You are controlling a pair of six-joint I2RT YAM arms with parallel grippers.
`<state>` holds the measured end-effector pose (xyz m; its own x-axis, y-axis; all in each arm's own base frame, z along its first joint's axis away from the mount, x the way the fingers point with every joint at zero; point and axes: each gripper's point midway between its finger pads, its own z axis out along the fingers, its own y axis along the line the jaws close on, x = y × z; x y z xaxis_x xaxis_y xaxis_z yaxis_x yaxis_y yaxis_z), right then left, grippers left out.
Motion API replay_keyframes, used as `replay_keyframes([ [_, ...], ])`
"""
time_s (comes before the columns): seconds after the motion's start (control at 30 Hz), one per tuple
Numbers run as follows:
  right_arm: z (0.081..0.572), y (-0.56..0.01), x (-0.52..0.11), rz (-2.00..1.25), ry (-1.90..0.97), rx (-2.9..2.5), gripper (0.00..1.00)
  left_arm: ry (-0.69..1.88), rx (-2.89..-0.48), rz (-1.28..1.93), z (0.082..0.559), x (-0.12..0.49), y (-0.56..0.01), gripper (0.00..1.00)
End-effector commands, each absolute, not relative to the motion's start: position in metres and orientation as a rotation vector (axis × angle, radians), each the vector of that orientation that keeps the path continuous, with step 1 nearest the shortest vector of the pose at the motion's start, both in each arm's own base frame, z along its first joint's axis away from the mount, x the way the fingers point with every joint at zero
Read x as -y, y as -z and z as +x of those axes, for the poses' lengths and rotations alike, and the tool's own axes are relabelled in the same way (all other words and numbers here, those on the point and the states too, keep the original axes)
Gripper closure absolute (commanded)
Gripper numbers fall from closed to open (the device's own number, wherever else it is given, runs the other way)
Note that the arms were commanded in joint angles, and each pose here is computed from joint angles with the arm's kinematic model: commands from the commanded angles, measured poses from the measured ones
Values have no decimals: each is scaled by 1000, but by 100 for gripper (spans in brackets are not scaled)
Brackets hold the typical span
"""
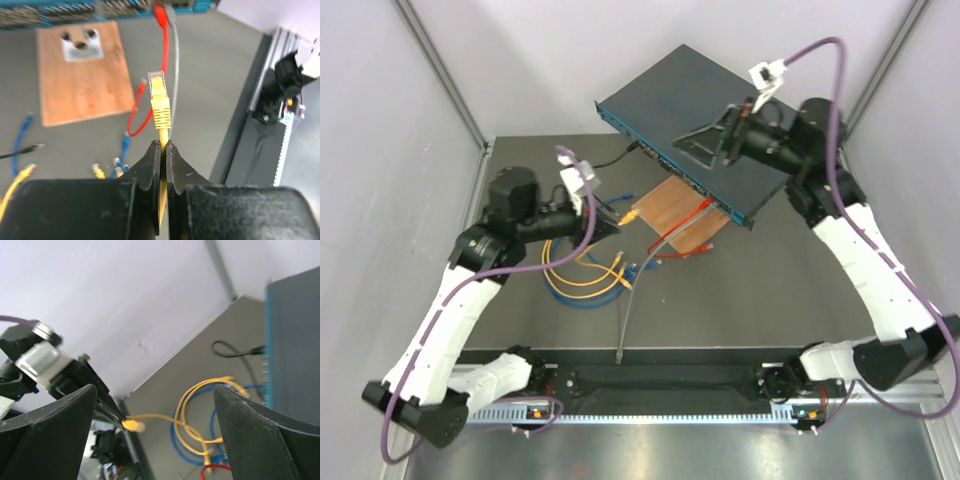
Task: Insert the plug into the switch port
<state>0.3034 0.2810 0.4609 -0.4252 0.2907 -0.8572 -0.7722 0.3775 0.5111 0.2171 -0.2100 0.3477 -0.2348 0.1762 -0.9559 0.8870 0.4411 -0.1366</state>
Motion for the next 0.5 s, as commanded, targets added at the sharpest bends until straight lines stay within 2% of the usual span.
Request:
replay_keyframes([
  [0.0, 308, -480, -235, -402, -1112, -1527, 0, 840, -1695, 945, 223, 223, -356, 100],
  [0.1, 312, -478, -194, -295, -1035, -1538, 0, 834, -1651, 885, 227, 239, -367, 100],
  [0.23, 307, -470, -144, -150, -926, -1561, 0, 829, -1624, 957, 203, 280, -358, 100],
  [0.47, 299, -429, -79, 135, -789, -1698, 0, 855, -1792, 845, 198, 324, -337, 100],
])
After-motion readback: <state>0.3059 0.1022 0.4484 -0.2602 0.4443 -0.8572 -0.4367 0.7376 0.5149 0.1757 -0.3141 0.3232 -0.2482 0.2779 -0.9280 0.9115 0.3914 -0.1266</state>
